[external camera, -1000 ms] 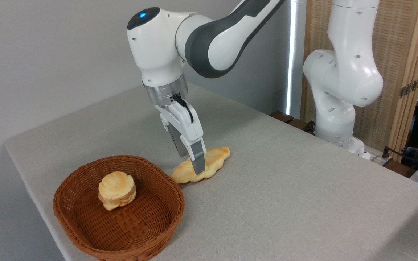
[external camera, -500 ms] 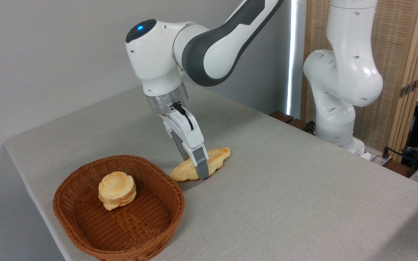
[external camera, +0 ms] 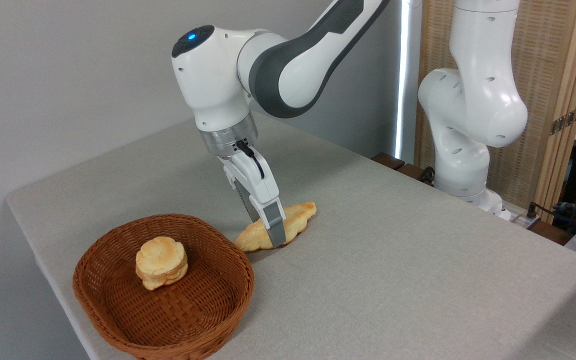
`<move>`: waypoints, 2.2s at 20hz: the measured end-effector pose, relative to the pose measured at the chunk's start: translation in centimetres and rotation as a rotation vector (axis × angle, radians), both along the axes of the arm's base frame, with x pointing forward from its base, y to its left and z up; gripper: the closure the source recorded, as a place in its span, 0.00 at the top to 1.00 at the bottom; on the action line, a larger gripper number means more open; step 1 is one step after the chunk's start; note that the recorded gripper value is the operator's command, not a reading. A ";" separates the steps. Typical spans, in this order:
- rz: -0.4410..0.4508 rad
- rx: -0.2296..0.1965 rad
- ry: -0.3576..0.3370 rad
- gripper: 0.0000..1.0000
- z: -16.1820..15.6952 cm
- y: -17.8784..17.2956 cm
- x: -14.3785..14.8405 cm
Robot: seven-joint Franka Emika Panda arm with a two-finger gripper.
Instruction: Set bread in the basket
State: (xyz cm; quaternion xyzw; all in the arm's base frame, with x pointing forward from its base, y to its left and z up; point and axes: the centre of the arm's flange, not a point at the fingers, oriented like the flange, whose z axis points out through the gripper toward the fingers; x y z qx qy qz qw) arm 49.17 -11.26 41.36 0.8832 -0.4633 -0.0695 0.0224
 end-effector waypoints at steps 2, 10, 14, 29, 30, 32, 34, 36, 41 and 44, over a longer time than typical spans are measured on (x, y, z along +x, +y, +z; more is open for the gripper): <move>0.000 0.000 -0.002 1.00 0.1 0.0 0.0; 0.000 -0.002 -0.007 1.00 0.3 0.0 0.1; 0.000 0.000 -0.002 1.00 0.0 -0.1 0.2; -0.035 0.030 0.005 0.55 -0.7 -0.9 0.1; -0.035 0.030 0.005 0.55 -0.7 -0.9 0.1; -0.035 0.030 0.005 0.55 -0.7 -0.9 0.1; -0.035 0.030 0.005 0.55 -0.6 -0.9 0.1; -0.035 0.030 0.005 0.55 -0.6 -0.9 0.1; -0.035 0.026 -0.012 0.58 0.2 -0.9 0.2; -0.035 0.021 -0.031 0.58 1.9 -1.0 0.7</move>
